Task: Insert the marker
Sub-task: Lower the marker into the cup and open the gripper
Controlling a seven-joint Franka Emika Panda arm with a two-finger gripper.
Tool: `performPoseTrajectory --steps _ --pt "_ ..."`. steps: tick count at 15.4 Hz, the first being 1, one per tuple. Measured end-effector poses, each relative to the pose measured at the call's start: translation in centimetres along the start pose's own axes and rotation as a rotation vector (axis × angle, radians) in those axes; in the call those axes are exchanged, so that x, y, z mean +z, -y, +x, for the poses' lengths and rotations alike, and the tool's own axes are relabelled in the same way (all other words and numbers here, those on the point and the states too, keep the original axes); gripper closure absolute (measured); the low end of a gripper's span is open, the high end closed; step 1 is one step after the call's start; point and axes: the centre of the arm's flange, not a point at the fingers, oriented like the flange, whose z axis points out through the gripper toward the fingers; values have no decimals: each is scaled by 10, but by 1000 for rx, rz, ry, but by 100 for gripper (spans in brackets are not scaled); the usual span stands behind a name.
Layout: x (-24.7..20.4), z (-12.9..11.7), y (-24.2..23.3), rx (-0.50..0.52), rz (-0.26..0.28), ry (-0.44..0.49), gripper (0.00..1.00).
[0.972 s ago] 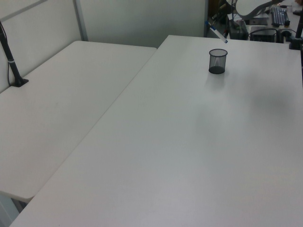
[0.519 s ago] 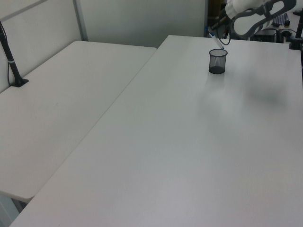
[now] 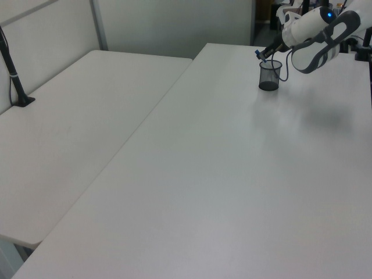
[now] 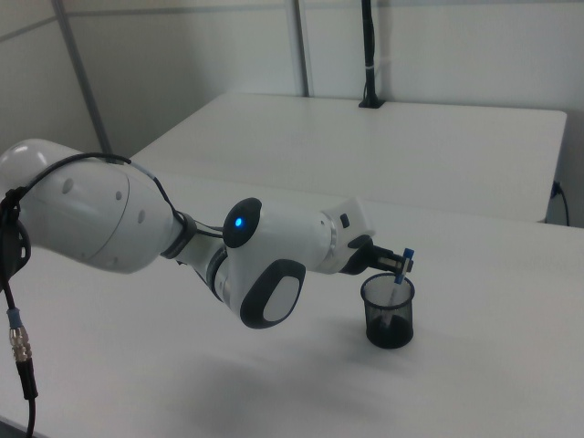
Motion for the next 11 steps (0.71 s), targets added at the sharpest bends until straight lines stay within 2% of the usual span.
performPoseTrajectory --steps 2,5,9,10,11 --pt "-1 -1 0 0 0 -1 78" --pt "-8 9 -3 13 -5 -23 48" --pt "-34 39 -8 70 -6 -73 8" --pt "-39 49 -7 77 3 -51 0" --pt "-44 63 -6 84 18 -10 0"
